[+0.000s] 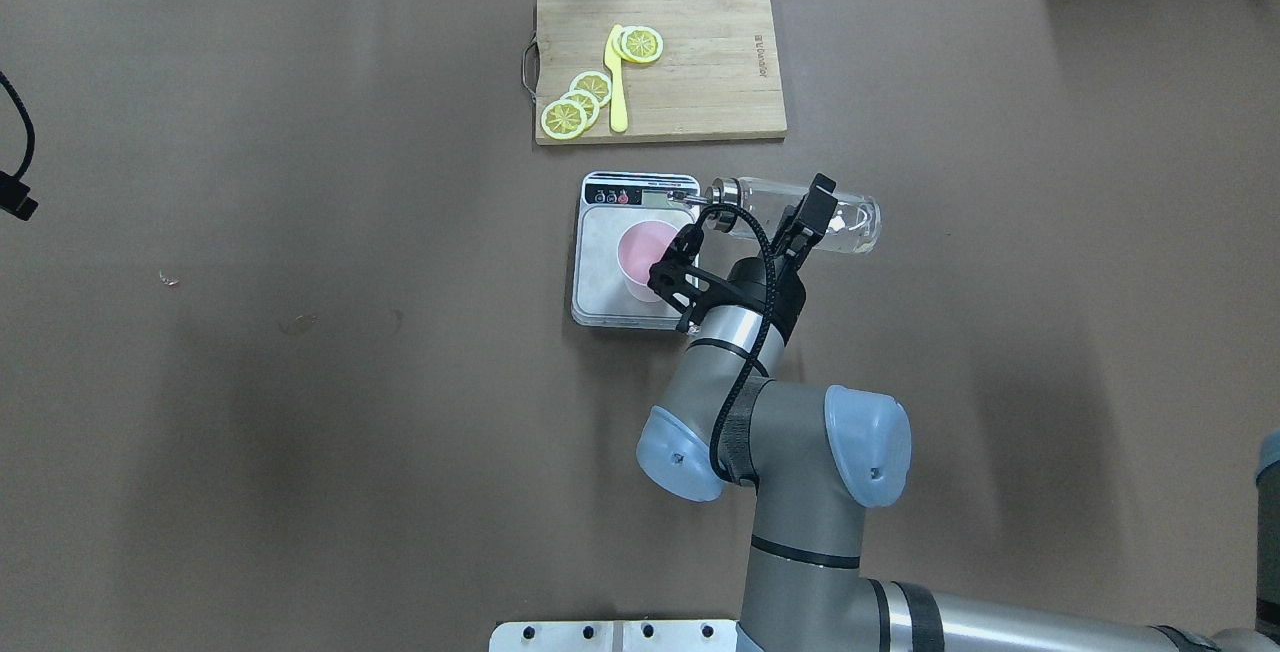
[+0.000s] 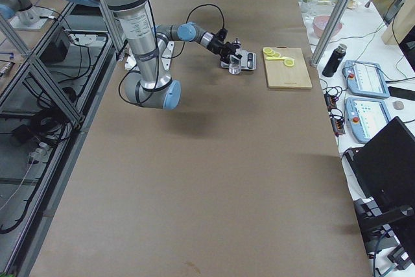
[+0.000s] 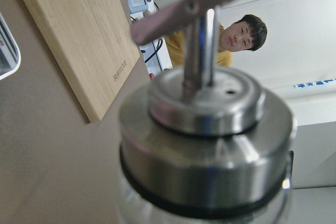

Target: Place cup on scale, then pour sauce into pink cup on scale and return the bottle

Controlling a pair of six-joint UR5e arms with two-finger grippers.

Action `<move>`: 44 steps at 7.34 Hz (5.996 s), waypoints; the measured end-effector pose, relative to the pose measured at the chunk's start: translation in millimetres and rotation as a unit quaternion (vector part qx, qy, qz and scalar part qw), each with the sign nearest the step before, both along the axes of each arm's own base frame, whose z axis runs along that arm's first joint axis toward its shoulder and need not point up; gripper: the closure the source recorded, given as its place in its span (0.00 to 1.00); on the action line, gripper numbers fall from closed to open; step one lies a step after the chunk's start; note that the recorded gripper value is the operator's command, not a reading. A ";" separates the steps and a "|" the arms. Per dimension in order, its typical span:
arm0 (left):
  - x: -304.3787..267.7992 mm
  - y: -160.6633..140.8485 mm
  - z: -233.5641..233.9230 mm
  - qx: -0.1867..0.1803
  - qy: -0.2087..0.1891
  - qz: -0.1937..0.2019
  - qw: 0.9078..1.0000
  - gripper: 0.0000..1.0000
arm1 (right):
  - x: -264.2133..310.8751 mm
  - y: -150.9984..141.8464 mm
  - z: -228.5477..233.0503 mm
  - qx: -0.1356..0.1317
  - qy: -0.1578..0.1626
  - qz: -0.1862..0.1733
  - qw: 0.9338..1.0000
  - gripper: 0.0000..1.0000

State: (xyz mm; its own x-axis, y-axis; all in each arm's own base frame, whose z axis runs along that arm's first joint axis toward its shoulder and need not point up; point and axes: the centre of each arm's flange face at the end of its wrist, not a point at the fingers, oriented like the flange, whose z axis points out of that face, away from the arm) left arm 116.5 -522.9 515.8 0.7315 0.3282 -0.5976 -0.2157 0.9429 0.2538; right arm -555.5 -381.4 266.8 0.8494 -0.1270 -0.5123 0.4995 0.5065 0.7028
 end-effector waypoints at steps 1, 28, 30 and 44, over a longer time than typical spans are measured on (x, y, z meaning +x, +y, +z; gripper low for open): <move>0.0 0.1 0.1 0.000 0.000 0.000 1.000 0.03 | 0.3 0.1 0.7 -0.001 0.005 0.000 1.000 1.00; -2.1 6.8 9.4 -0.006 -0.001 0.004 1.000 0.03 | -5.6 -24.2 5.4 0.051 0.089 0.014 0.995 1.00; -2.3 7.4 10.3 -0.007 -0.001 0.004 1.000 0.03 | -5.6 -23.6 6.8 0.054 0.095 0.014 0.994 1.00; -6.3 18.1 23.1 -0.010 0.003 0.004 1.000 0.03 | -6.7 -14.6 12.5 0.086 0.113 0.006 0.990 1.00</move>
State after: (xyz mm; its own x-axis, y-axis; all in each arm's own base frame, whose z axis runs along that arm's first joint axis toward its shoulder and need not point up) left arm 110.2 -504.8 539.0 0.7248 0.3226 -0.6087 -0.2219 0.9458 0.2370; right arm -562.2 -396.0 279.4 0.7122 -0.0118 -0.7019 0.6476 0.3969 0.6504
